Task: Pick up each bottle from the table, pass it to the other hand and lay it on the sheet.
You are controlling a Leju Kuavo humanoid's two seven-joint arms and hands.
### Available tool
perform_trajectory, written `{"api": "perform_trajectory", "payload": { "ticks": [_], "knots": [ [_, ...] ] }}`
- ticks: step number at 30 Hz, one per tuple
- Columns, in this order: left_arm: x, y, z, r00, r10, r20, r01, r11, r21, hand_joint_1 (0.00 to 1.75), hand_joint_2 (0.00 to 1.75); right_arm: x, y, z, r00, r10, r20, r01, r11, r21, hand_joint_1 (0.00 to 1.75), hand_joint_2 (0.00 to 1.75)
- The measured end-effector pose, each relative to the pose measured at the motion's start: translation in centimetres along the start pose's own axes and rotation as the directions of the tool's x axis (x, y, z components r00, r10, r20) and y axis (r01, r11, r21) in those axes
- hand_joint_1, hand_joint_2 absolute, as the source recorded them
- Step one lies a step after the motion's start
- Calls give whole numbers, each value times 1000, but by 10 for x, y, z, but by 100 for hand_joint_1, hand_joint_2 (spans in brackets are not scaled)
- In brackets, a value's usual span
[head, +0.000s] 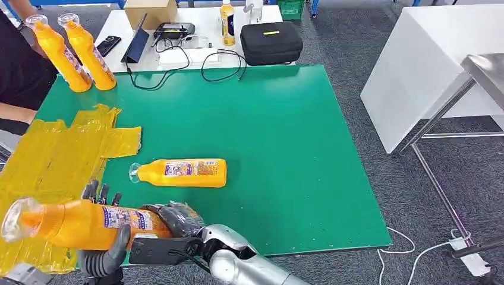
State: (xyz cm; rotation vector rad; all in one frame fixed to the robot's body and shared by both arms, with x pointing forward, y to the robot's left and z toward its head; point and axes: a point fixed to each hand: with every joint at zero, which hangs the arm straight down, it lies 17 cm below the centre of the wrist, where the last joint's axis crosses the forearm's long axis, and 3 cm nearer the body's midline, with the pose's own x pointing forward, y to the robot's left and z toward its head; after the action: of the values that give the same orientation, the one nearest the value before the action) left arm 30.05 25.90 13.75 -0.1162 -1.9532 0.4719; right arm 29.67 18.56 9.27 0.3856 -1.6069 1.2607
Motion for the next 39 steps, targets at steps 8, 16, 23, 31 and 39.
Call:
{"api": "perform_trajectory", "payload": {
  "ticks": [8,16,23,31,39],
  "knots": [
    [1,0,-1,1000,-1,8,1,1000,2,175,175,-4,1,1,1000,6,-3,-6,1000,-16,175,175],
    [1,0,-1,1000,-1,9,1,1000,4,175,175,-5,2,1,1000,12,-1,-12,1000,-14,175,175],
    [1,0,-1,1000,0,8,0,1000,4,175,175,-7,3,2,1000,12,-4,-12,1000,-12,175,175],
    [2,-2,-5,1000,-3,20,3,1000,-3,175,175,-9,-4,2,998,60,2,-59,997,-48,0,0],
    [31,12,-45,859,-486,161,485,873,46,175,175,-2,-48,16,997,67,36,-59,979,-194,0,0]
  ]
}}
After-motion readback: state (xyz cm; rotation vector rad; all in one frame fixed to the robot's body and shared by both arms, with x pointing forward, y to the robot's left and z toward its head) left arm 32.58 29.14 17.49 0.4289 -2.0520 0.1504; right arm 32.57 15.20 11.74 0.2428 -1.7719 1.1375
